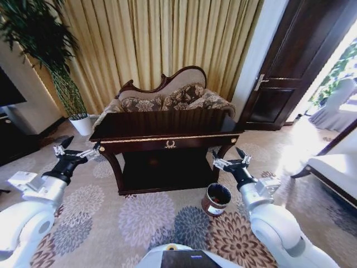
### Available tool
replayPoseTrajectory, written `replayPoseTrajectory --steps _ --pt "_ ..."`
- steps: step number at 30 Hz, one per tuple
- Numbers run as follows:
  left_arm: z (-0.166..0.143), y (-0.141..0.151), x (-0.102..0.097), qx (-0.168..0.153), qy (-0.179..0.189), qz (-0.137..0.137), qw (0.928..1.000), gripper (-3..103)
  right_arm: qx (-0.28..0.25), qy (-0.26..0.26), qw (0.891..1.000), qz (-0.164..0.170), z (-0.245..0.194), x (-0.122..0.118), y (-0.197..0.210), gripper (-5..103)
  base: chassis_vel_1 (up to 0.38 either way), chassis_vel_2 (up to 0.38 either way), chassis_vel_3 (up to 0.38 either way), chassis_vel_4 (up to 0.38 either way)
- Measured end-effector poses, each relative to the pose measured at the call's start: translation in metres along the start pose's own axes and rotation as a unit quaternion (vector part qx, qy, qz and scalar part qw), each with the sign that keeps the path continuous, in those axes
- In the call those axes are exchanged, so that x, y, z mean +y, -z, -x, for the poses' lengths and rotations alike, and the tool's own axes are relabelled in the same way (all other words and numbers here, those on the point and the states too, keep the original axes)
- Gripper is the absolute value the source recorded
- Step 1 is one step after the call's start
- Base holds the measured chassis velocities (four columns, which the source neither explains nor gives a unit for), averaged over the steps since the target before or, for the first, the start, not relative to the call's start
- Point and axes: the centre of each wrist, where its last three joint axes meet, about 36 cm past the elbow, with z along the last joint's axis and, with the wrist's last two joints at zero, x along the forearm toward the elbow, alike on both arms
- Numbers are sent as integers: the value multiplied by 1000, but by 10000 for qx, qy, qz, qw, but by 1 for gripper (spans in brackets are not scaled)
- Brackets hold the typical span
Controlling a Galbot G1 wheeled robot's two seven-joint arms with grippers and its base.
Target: Move to the front of the table and place the trash on the table into the trash bin.
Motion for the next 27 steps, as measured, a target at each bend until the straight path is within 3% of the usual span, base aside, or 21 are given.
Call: replayPoseTrajectory --steps 27 --pt "-3 1 -3 0 -23 -8 10000 100 -13 -47 10000 12 0 -2 1 100 125 -130 -122 129"
